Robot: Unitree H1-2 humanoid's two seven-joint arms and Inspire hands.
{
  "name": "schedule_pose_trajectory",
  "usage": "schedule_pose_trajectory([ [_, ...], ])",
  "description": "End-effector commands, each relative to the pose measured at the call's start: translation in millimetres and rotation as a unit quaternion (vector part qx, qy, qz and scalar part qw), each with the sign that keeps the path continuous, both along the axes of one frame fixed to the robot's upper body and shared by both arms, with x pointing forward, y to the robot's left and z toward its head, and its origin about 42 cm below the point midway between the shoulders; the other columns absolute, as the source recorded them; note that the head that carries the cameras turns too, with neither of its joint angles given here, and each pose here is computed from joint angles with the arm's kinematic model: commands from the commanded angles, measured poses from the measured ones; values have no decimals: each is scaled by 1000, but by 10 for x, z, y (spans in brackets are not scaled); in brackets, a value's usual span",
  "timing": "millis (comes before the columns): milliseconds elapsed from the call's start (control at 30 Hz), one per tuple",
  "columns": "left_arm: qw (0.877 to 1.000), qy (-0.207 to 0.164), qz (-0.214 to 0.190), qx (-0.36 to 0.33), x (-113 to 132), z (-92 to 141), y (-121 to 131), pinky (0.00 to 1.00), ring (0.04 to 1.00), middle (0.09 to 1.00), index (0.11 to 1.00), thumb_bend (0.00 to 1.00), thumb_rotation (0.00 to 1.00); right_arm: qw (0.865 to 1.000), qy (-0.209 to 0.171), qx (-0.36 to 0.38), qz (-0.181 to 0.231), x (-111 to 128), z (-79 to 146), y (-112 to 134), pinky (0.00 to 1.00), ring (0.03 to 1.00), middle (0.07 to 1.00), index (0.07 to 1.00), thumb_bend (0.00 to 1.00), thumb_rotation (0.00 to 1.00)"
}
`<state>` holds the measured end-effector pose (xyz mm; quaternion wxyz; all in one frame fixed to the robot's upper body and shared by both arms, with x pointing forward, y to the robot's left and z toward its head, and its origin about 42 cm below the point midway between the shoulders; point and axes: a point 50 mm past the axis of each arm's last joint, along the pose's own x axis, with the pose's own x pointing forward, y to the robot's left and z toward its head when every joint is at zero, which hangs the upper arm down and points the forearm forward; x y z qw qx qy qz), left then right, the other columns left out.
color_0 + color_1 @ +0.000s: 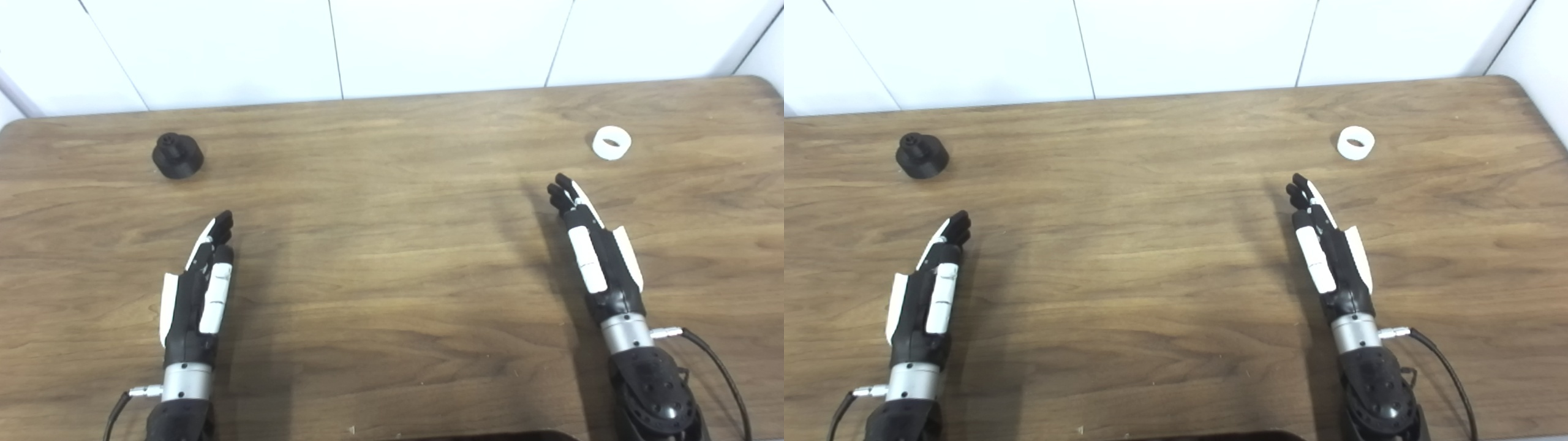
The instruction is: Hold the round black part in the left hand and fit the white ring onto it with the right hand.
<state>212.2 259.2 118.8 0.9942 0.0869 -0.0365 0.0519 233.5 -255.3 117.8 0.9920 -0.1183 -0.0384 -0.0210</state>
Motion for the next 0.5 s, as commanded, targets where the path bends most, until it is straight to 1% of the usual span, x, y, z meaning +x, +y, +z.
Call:
schedule_pose_trajectory([
  [0,1000,-10,-2,-10,2,20,-56,988,946,932,918,609,888,1000,1,-12,4,-64,2,-34,971,930,918,940,497,1000],
  [167,1000,-9,-3,-10,-1,23,-54,991,948,935,920,609,887,1000,-2,-14,5,-62,-13,-40,944,918,912,938,505,1000],
  [300,1000,-9,-2,-12,1,11,-56,990,943,931,918,622,879,1000,-1,-9,6,-61,-27,-42,953,921,913,938,511,1000],
  [467,1000,-8,-6,-5,1,-29,-108,989,946,931,917,573,907,1000,6,-3,6,-76,-69,-92,975,922,911,933,541,1000],
])
